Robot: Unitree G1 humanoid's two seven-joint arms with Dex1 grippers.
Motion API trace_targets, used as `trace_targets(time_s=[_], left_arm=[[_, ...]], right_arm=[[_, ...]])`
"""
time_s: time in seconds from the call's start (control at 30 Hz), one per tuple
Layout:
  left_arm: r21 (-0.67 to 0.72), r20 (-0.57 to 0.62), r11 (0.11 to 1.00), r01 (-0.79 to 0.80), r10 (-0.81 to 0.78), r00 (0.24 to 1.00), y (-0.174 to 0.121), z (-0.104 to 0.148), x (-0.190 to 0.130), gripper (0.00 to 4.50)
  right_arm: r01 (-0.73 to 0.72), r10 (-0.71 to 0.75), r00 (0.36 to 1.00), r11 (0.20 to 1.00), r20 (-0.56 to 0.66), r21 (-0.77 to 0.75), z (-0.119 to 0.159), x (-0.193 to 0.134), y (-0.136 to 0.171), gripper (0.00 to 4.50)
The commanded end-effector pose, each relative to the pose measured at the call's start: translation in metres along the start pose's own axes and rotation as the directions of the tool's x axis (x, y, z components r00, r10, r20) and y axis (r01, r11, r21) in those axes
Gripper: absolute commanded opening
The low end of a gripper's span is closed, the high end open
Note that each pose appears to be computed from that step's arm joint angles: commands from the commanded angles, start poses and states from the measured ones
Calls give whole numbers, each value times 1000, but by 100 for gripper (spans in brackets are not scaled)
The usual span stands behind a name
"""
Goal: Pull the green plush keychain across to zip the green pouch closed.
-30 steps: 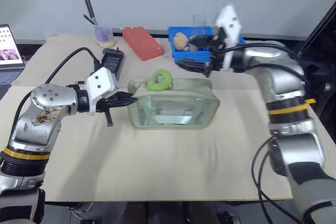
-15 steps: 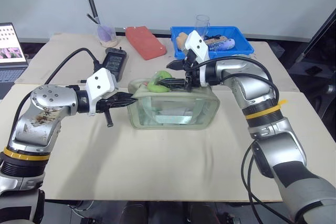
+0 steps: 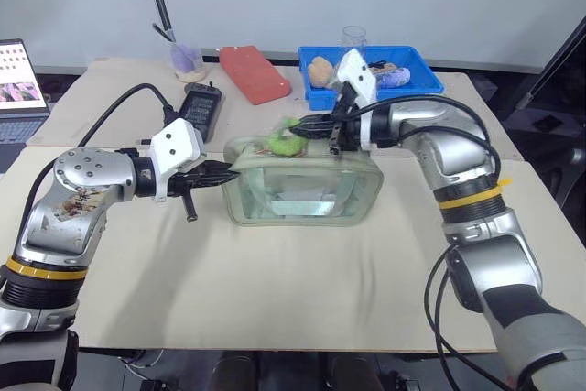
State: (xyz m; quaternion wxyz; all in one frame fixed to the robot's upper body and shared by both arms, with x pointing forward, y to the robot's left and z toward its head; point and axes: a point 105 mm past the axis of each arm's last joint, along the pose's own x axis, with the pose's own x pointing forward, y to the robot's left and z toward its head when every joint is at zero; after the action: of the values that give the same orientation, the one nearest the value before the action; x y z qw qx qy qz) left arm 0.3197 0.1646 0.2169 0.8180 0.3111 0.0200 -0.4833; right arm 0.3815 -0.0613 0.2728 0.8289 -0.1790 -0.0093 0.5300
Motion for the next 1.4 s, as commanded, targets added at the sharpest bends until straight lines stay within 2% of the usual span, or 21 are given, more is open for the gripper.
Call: trace_targets(time_s=[0.03, 0.2, 0.33, 0.47, 0.53, 0.63, 0.77, 0.87, 0.97, 1.07, 1.13, 1.2, 1.23, 1.3, 1.33, 1.4], left_arm=[[35, -10, 999, -23, 24, 1000, 7, 2, -2, 0], [58, -36, 997, -43, 45, 998, 12, -6, -5, 0], [58, -48, 997, -49, 52, 997, 15, -10, -6, 0], [54, -49, 997, -57, 59, 997, 20, -12, -5, 0], [53, -49, 997, -57, 60, 997, 21, -13, -4, 0], [50, -46, 997, -55, 58, 997, 21, -14, -3, 0], [49, -40, 997, -53, 55, 998, 21, -14, -1, 0], [49, -35, 997, -52, 54, 998, 20, -14, 1, 0], [49, -32, 997, -51, 52, 998, 19, -13, 1, 0], [28, 8, 997, -77, 77, 997, 24, -7, -4, 108], [4, 22, 997, -78, 78, 997, 27, -3, -10, 213], [-40, 35, 995, -93, 94, 995, 33, 0, -21, 273], [-55, 35, 992, -116, 118, 992, 38, 1, -27, 335], [-81, 33, 985, -150, 153, 988, 44, 1, -37, 418], [-111, 36, 981, -157, 161, 986, 46, 2, -43, 450], [-186, 53, 969, -161, 174, 983, 50, 8, -56, 450]], right_arm=[[133, -129, 990, 989, 59, -67, 23, -36, -19, 2], [346, -347, 938, 936, -3, -64, 6, -90, -45, 2], [504, -506, 860, 862, -60, -48, -13, -131, -59, 2], [626, -621, 770, 780, -146, -18, -52, -155, -62, 2], [633, -616, 763, 773, -196, 35, -78, -150, -51, 2], [594, -546, 793, 792, -271, 140, -122, -128, -20, 2], [552, -468, 824, 789, -319, 268, -163, -96, 17, 2], [509, -415, 850, 804, -324, 306, -171, -78, 32, 2], [501, -425, 857, 819, -292, 280, -163, -77, 28, 2], [508, -464, 858, 830, -218, 231, -136, -94, 4, 109], [495, -461, 865, 850, -199, 180, -118, -109, -8, 190], [455, -429, 883, 882, -191, 122, -96, -126, -17, 232], [426, -403, 895, 899, -189, 103, -86, -133, -19, 282], [371, -351, 918, 924, -182, 91, -70, -143, -19, 355], [342, -325, 932, 934, -158, 99, -58, -149, -20, 387], [268, -258, 961, 957, -100, 108, -31, -157, -16, 447]])
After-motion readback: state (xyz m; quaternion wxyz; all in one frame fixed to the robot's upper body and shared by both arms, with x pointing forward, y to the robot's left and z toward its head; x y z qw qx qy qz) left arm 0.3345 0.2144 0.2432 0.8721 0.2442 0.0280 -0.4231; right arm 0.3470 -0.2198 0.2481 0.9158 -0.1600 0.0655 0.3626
